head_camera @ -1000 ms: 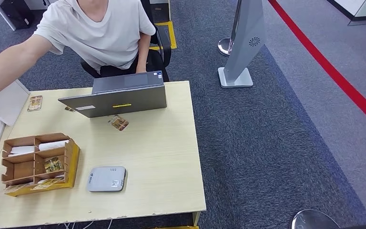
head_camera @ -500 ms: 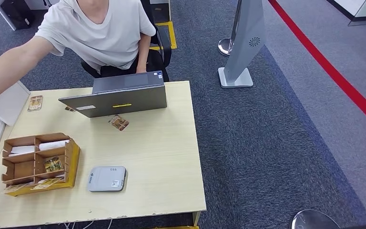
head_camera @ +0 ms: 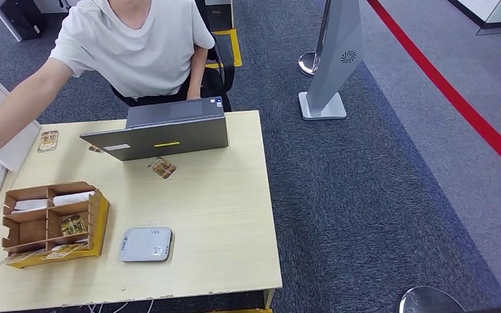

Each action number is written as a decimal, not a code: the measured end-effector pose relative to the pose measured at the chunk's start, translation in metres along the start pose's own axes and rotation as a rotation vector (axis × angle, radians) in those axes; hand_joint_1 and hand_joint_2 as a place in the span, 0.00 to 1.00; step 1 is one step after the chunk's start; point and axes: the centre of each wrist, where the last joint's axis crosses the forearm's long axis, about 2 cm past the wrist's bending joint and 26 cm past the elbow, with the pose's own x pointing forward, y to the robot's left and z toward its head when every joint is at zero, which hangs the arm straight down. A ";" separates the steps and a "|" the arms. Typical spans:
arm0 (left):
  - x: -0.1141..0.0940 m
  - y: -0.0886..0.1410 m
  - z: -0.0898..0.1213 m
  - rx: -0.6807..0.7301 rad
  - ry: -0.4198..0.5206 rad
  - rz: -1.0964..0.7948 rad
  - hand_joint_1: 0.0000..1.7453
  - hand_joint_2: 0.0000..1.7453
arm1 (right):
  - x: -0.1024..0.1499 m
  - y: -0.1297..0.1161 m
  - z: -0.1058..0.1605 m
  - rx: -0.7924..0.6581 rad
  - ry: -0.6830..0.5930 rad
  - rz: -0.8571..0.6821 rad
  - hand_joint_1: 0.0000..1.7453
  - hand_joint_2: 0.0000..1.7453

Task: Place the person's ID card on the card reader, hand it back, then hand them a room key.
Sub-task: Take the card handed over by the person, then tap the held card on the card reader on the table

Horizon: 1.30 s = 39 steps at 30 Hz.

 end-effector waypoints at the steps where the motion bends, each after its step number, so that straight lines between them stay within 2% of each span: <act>1: 0.002 0.000 0.000 0.000 -0.004 0.002 1.00 1.00 | 0.000 0.000 0.000 -0.001 0.001 0.001 0.00 1.00; 14: 0.014 -0.002 0.003 0.002 -0.058 0.025 1.00 1.00 | -0.002 -0.001 0.000 -0.008 0.004 -0.006 0.00 1.00; 27: 0.017 -0.003 0.005 -0.003 -0.081 0.043 1.00 1.00 | -0.003 -0.002 0.001 -0.009 0.004 -0.004 0.00 1.00; 32: 0.018 -0.005 0.008 -0.003 -0.121 0.062 1.00 1.00 | -0.004 -0.002 0.001 -0.010 0.003 -0.006 0.00 1.00; 35: 0.030 -0.008 0.018 0.007 -0.191 0.068 1.00 1.00 | -0.004 -0.002 0.001 -0.011 0.002 -0.009 0.00 1.00; 39: 0.081 -0.011 0.049 0.029 -0.345 0.146 1.00 1.00 | -0.004 0.000 0.001 -0.011 0.001 -0.016 0.00 1.00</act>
